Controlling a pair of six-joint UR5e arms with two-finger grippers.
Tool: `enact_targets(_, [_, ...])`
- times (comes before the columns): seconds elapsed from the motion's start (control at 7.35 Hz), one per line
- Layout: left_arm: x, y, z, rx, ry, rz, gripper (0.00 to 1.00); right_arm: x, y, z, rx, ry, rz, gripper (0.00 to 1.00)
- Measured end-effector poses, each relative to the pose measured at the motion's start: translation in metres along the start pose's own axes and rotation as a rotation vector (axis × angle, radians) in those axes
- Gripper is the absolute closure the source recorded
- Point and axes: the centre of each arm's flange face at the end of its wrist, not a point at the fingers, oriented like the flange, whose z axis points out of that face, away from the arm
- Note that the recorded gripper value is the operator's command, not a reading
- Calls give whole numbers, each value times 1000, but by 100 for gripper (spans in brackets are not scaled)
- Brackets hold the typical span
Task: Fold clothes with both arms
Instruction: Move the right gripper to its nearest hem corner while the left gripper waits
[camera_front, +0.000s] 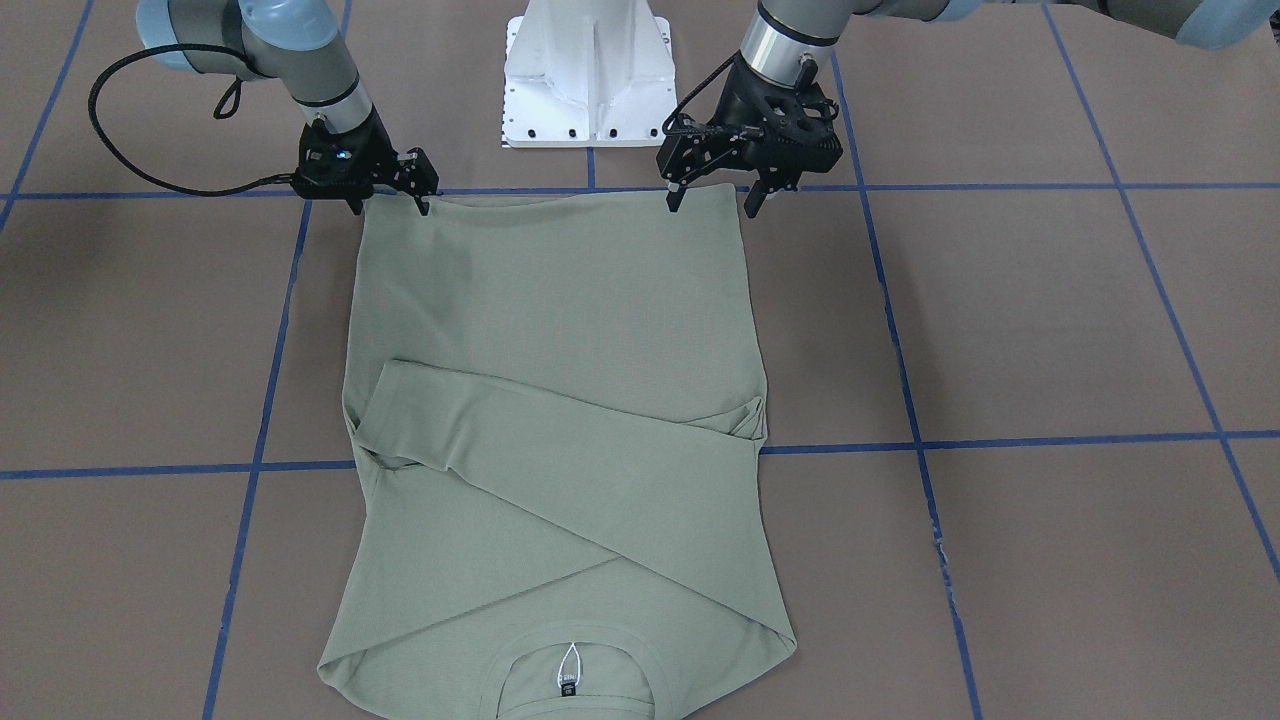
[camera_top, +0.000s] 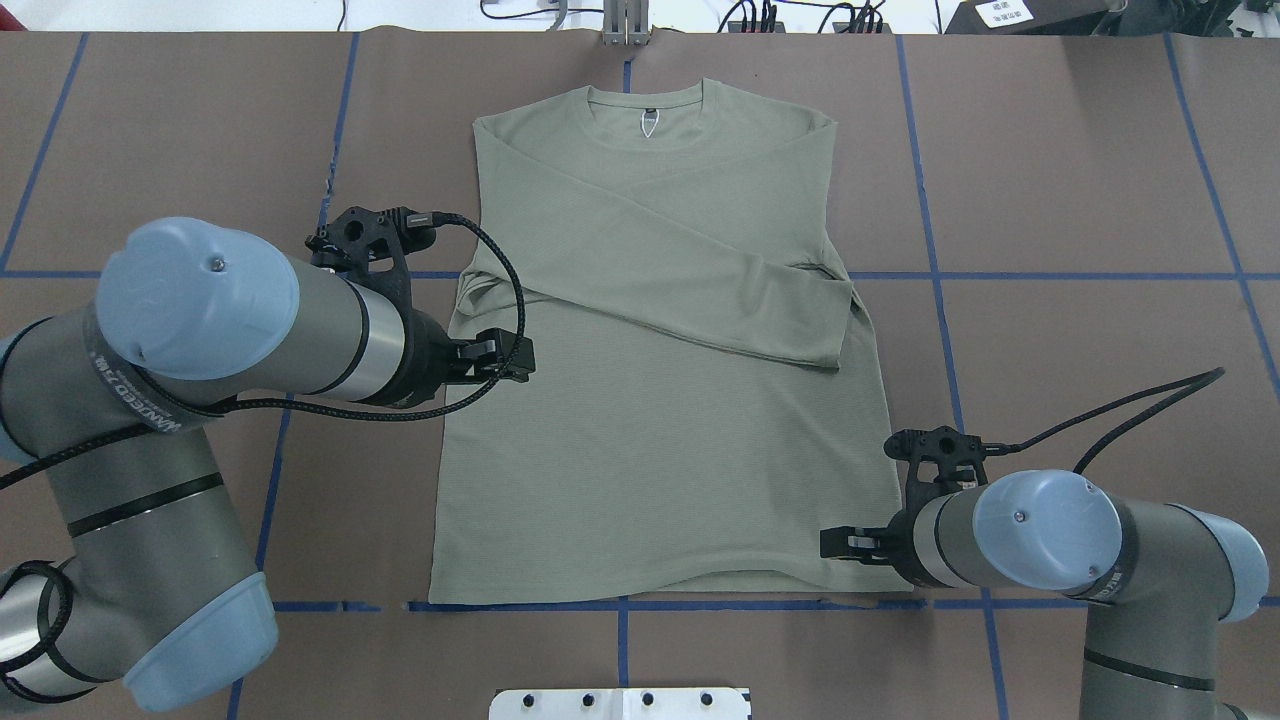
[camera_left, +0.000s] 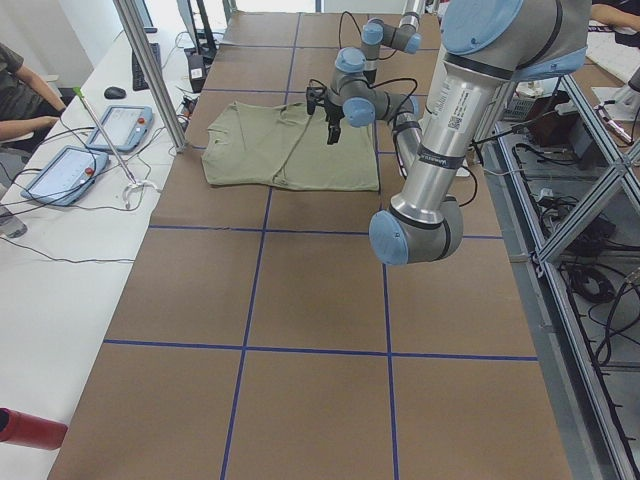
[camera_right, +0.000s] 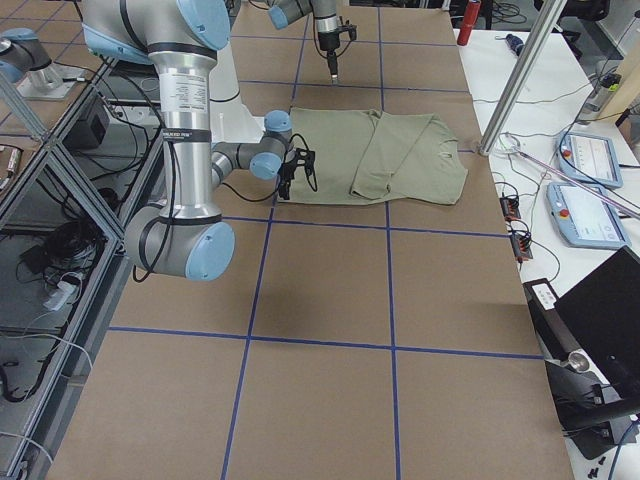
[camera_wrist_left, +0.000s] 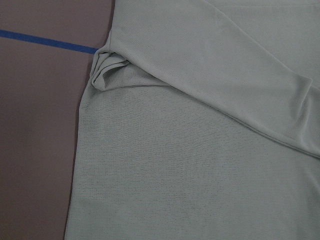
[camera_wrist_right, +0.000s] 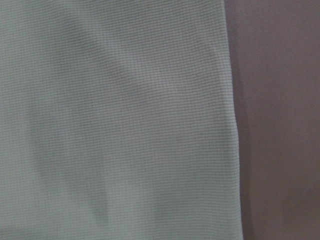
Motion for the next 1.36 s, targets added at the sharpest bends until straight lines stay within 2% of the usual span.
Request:
enact_targets(0.41, [0,0,0,0,1,0,1,12,0,6,-3,26,5,10])
enact_targets(0.54, [0,0,0,0,1,0,1,12,0,7,-5,28,6,18])
enact_targets(0.68, [0,0,0,0,1,0,1,13,0,8,-8,31,6,35])
enact_targets(0.82, [0,0,0,0,1,0,1,14,0,9,-10,33,7,45])
enact_targets(1.22, [0,0,-2,0,4,1,1,14,1,10,-15,33,8,49])
enact_targets(1.36, [0,0,-2,1,4,1,1,14,1,10,-16,33,8,43])
